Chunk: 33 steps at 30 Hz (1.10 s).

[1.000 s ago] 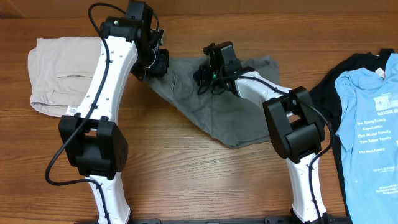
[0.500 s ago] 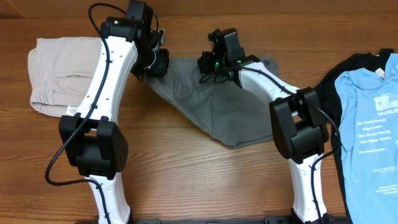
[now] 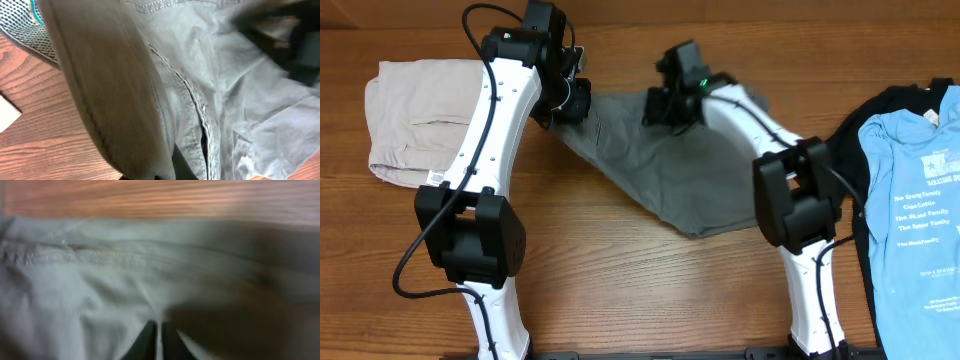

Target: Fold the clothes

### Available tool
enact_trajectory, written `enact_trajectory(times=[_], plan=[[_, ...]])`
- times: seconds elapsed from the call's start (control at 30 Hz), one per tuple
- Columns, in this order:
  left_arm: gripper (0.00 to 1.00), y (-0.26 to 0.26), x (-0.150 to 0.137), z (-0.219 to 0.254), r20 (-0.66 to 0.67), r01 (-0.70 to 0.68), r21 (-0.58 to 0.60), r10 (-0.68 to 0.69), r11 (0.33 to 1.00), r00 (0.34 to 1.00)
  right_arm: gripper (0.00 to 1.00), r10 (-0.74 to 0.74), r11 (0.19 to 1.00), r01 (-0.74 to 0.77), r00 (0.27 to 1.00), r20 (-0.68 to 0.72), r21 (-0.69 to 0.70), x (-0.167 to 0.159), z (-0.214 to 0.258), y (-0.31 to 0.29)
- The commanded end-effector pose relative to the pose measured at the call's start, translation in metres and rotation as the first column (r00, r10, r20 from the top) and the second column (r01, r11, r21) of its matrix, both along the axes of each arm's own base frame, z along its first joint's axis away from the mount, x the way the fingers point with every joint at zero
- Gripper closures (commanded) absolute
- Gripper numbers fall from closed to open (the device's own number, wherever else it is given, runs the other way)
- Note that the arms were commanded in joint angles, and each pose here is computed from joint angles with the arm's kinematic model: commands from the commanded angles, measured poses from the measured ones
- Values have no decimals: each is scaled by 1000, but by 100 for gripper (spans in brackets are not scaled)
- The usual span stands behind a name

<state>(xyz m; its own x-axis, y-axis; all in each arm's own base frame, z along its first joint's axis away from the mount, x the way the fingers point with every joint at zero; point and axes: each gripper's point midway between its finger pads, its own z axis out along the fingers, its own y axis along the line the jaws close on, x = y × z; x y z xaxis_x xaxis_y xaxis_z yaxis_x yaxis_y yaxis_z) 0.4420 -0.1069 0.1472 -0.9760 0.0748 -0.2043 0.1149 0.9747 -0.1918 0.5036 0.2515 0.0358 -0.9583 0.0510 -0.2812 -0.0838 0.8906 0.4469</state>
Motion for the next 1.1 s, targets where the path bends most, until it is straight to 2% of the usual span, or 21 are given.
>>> enact_trajectory(times=[0.0, 0.17, 0.23, 0.3, 0.37, 0.6, 0.77, 0.93, 1.07], plan=[[96, -3, 4, 29, 86, 23, -1, -23, 1000, 996, 96, -44, 999, 44, 999, 7, 13, -4, 87, -35], [95, -3, 3, 29, 84, 23, -1, -23, 1000, 996, 96, -54, 994, 17, 941, -335, -111, -88, 73, -73], [94, -3, 3, 29, 82, 23, 0, -23, 1000, 996, 96, -45, 991, -13, 904, -424, -134, -113, 59, -71], [94, -3, 3, 29, 80, 23, 0, -23, 1000, 996, 96, -29, 990, -39, 882, -471, -135, -128, 51, -67], [93, -2, 3, 29, 81, 23, 1, -23, 1000, 996, 96, 64, 993, -105, 846, -530, -48, -152, 43, -46], [92, 3, 0, 27, 71, 15, 31, -17, 999, 997, 96, 149, 988, -140, 810, -568, 60, -177, 20, -12], [92, 4, 0, 27, 70, 14, 32, -16, 999, 997, 96, 186, 981, -184, 788, -586, 64, -201, -4, 1], [91, 5, 2, 27, 75, 12, 39, -15, 999, 997, 96, 265, 964, -224, 763, -590, 144, -225, -19, 26], [92, 15, 2, 25, 81, 31, 104, -40, 994, 996, 96, 283, 958, -247, 763, -581, 143, -231, -20, 34]])
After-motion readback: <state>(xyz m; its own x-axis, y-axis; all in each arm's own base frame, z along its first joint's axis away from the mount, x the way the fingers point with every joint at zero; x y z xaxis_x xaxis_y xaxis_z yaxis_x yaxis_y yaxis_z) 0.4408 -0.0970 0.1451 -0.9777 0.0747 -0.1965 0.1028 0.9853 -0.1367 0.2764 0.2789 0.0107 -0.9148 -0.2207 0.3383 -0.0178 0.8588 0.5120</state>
